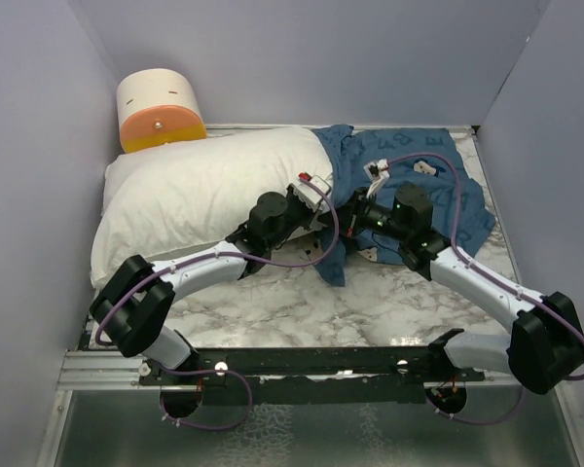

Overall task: Put the pillow into the pillowcase
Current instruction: Stuff the pillow into the pillowcase.

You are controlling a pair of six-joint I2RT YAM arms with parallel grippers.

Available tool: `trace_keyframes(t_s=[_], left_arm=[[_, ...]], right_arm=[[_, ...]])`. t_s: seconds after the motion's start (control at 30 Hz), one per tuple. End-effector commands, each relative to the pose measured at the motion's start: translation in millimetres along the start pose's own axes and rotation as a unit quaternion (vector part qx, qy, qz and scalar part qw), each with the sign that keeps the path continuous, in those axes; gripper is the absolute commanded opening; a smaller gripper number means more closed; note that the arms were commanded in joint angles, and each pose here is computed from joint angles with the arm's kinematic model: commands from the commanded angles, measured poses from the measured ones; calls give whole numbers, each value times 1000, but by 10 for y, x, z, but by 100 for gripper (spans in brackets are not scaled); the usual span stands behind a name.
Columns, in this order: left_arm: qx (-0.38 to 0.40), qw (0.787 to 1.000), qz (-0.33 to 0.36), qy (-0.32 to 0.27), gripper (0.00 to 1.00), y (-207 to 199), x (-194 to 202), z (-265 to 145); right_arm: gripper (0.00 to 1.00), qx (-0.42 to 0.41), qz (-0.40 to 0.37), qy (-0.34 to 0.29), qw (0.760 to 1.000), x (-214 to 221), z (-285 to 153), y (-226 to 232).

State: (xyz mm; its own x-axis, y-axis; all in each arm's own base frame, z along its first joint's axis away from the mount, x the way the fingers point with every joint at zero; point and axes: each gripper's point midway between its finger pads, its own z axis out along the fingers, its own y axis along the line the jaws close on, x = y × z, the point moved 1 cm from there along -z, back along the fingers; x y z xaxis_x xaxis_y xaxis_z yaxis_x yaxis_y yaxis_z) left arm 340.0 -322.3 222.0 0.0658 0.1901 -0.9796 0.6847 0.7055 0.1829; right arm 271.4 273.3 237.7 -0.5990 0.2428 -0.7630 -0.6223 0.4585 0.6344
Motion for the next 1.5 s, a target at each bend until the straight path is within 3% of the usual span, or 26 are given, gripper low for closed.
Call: trace_keyframes(t_s=[0.0,0.23,0.33,0.5,0.73,0.77,0.93,1.0,1.3,1.37,1.47], left_arm=[[-16,988,-64,-141,0,57,-683,50],[50,971,-58,-225,0,-160,-880,-133],[99,966,-48,-235,0,-341,-815,-266],[172,966,-35,-190,0,-633,-392,-372],[232,967,-57,-86,0,-938,453,-455],[233,967,-64,-81,1,-956,498,-487],[210,971,-95,-66,41,-902,511,-674],[210,971,-108,-45,48,-891,468,-735],[178,968,-176,22,61,-726,0,-1127],[180,966,-183,28,61,-724,-77,-1155],[191,959,-205,48,50,-779,-108,-1074]], right_arm=[[1,-79,6,2,997,-137,116,538],[1,-84,-17,-58,995,-615,199,811],[1,-86,-28,-82,993,-817,166,924],[1,-66,-23,-96,993,-842,112,882],[1,17,6,-82,997,-365,-92,391],[1,36,0,-78,996,-304,-141,311],[1,114,-7,-54,992,45,-408,-29],[1,125,4,-38,991,245,-478,-135],[1,127,14,-19,992,489,-541,-230],[1,126,12,-19,992,481,-532,-229],[1,123,12,-19,992,463,-514,-215]])
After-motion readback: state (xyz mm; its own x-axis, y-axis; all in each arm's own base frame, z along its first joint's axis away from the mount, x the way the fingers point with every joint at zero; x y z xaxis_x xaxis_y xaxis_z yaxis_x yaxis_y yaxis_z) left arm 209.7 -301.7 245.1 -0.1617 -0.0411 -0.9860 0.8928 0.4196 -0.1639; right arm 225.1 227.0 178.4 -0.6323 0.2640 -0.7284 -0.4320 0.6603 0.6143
